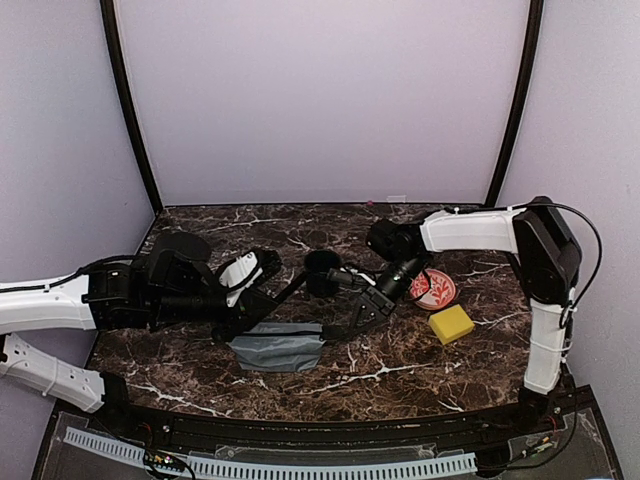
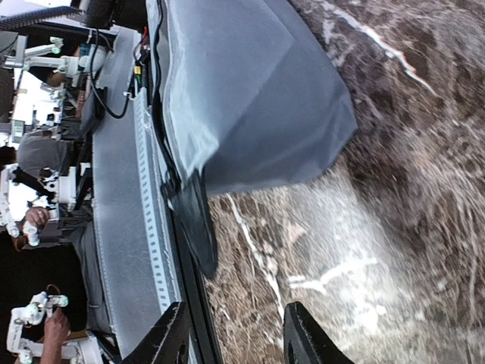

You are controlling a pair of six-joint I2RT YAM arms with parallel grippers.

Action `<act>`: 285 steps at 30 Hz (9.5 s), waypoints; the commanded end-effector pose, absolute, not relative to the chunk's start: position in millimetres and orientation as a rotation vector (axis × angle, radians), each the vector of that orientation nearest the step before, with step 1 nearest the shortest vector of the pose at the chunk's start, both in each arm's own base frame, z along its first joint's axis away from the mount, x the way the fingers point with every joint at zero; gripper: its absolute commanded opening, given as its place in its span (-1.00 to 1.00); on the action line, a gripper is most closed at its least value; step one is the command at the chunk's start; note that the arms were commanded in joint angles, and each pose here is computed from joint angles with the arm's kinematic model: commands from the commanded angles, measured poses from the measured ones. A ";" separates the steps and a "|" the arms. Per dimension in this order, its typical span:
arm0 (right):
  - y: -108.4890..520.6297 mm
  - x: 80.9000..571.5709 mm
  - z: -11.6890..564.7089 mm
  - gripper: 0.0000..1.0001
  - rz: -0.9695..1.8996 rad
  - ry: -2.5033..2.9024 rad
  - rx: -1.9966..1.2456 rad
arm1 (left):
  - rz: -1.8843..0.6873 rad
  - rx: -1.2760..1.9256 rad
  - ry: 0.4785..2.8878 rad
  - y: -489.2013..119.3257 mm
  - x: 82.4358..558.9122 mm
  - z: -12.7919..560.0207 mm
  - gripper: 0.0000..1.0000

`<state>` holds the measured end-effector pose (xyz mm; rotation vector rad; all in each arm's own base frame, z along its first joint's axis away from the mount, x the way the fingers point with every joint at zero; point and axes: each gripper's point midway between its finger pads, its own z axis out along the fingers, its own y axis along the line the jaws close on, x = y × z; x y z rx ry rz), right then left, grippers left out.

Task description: Sort the hair-cutting tools

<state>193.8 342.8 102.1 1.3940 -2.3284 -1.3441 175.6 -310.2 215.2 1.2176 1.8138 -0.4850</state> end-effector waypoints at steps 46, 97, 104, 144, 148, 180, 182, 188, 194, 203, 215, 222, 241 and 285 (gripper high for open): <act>337.2 195.4 127.9 -1.00 -1.514 -2.214 1.255 | -0.764 1.418 1.518 -428.3 199.0 199.5 -1.00; 326.9 202.1 130.5 -1.00 -1.549 -2.223 1.235 | -0.368 1.630 1.946 -321.1 182.8 105.1 -1.00; 327.2 202.4 132.0 -1.00 -1.553 -2.223 1.234 | -0.333 1.689 1.980 -318.0 181.7 94.5 -1.00; 324.2 202.3 132.3 -1.00 -1.533 -2.243 1.261 | -0.161 1.674 2.103 -316.4 201.5 75.8 -1.00; 324.6 202.3 134.1 -1.00 -1.535 -2.245 1.265 | -0.163 1.739 2.075 -321.3 197.9 72.4 -0.99; 297.6 227.2 118.2 -0.90 -1.275 -2.496 1.411 | -0.677 0.720 2.301 -279.5 178.3 159.3 0.10; 297.2 226.3 117.4 -0.90 -1.275 -2.496 1.409 | -0.659 0.693 2.335 -276.5 178.6 150.7 0.10; 296.9 225.5 116.6 -0.88 -1.276 -2.494 1.412 | -0.598 0.713 2.418 -273.6 178.2 121.9 -0.05; 297.7 226.3 114.5 -0.88 -1.276 -2.488 1.405 | -0.540 0.663 2.429 -271.9 192.8 113.3 -0.13; 296.7 225.4 116.2 -0.91 -1.275 -2.486 1.410 | -0.638 0.742 2.385 -288.9 193.9 127.5 -1.00; 267.9 246.7 120.5 -0.94 -1.197 -2.609 1.376 | -0.771 0.698 2.270 -294.4 193.5 144.0 -1.00; 270.4 247.8 129.9 -0.76 -1.214 -2.586 1.405 | -0.760 0.814 2.388 -315.5 193.5 125.3 -1.00; 162.9 319.4 220.4 0.73 -0.182 -3.595 1.624 | -0.229 0.667 1.893 -268.9 275.9 265.3 0.50; 97.5 218.4 54.9 -0.31 0.306 -2.413 2.355 | -0.343 0.719 1.679 -282.0 332.7 284.5 0.43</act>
